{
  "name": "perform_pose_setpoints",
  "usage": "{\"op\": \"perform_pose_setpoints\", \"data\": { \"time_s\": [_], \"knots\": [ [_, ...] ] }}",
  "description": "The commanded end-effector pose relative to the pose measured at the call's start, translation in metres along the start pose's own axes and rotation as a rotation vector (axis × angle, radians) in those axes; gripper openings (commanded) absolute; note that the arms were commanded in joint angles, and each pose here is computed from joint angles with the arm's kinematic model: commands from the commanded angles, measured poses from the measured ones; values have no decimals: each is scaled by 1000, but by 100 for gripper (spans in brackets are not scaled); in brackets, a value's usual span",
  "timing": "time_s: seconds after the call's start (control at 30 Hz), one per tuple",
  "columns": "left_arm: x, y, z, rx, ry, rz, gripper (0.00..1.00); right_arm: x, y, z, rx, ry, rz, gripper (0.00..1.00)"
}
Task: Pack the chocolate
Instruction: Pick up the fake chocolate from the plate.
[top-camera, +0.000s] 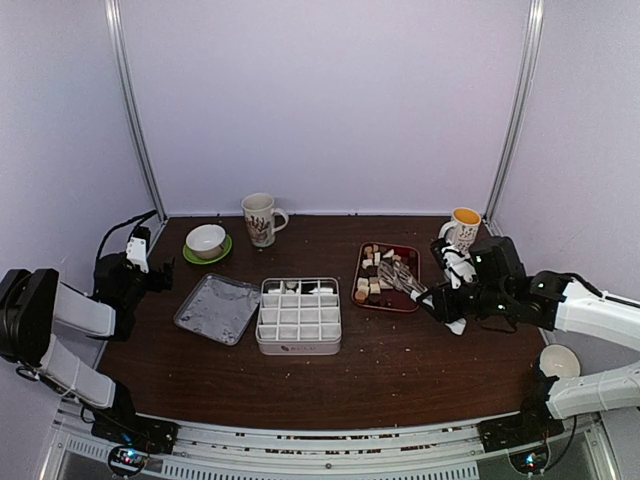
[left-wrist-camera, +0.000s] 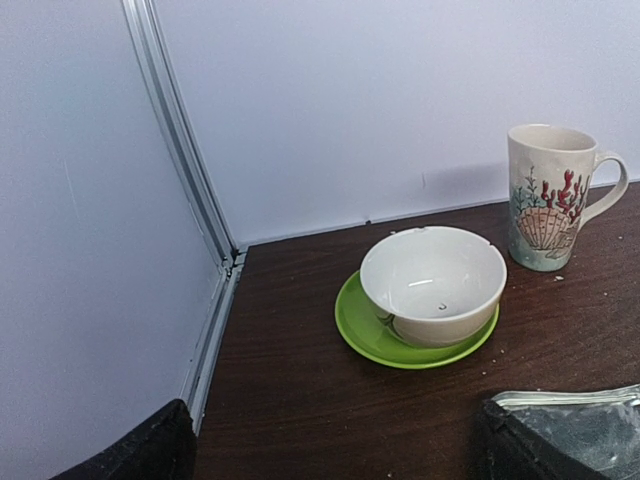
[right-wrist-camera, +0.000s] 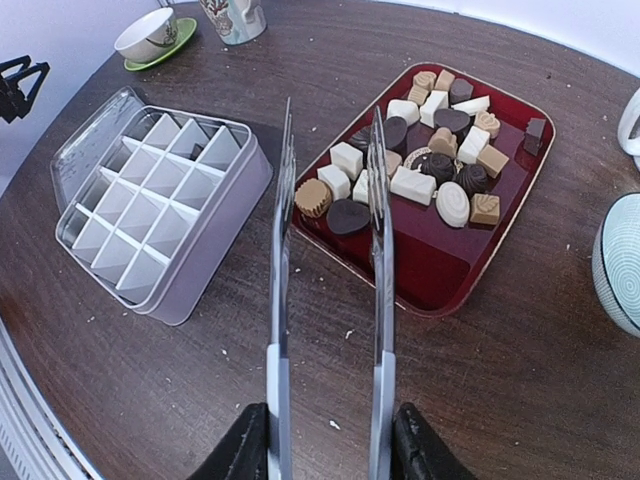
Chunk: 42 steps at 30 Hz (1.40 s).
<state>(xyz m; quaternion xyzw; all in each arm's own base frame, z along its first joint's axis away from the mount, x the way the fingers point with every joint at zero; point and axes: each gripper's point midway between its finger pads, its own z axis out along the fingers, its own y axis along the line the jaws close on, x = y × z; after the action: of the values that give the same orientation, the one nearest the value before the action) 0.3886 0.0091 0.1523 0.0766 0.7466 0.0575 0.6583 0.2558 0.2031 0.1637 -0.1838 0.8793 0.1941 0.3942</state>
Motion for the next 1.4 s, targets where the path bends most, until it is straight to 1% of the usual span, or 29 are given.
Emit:
{"op": "perform_pose_setpoints", "data": {
  "time_s": [0.0, 0.13, 0.47, 0.63, 0.83, 0.93, 1.03, 1.07, 1.37],
  "knots": [
    [-13, 3, -1, -6, -56, 15, 98, -2, -11, -3, 54, -20, 27, 41],
    [-13, 3, -1, -7, -56, 15, 98, 7, -24, 1, 129, 58, 12, 42],
    [-13, 3, -1, -6, -55, 14, 98, 15, -24, 35, 138, 235, 12, 43],
    [-12, 3, -1, -5, -55, 15, 98, 24, -27, 42, 151, 292, 19, 42],
    [-13, 3, -1, -6, -56, 13, 98, 36, -24, 51, 133, 356, 31, 40],
    [-12, 3, -1, -5, -54, 15, 98, 37, -22, 55, 123, 370, 33, 37],
    [-13, 3, -1, -5, -55, 15, 98, 35, -21, 56, 123, 370, 33, 25],
    [-13, 3, -1, -6, -56, 15, 98, 34, -21, 55, 122, 365, 33, 24],
    [-13, 3, -1, -6, -56, 14, 98, 6, -15, 43, 98, 255, 21, 20]
  ]
}}
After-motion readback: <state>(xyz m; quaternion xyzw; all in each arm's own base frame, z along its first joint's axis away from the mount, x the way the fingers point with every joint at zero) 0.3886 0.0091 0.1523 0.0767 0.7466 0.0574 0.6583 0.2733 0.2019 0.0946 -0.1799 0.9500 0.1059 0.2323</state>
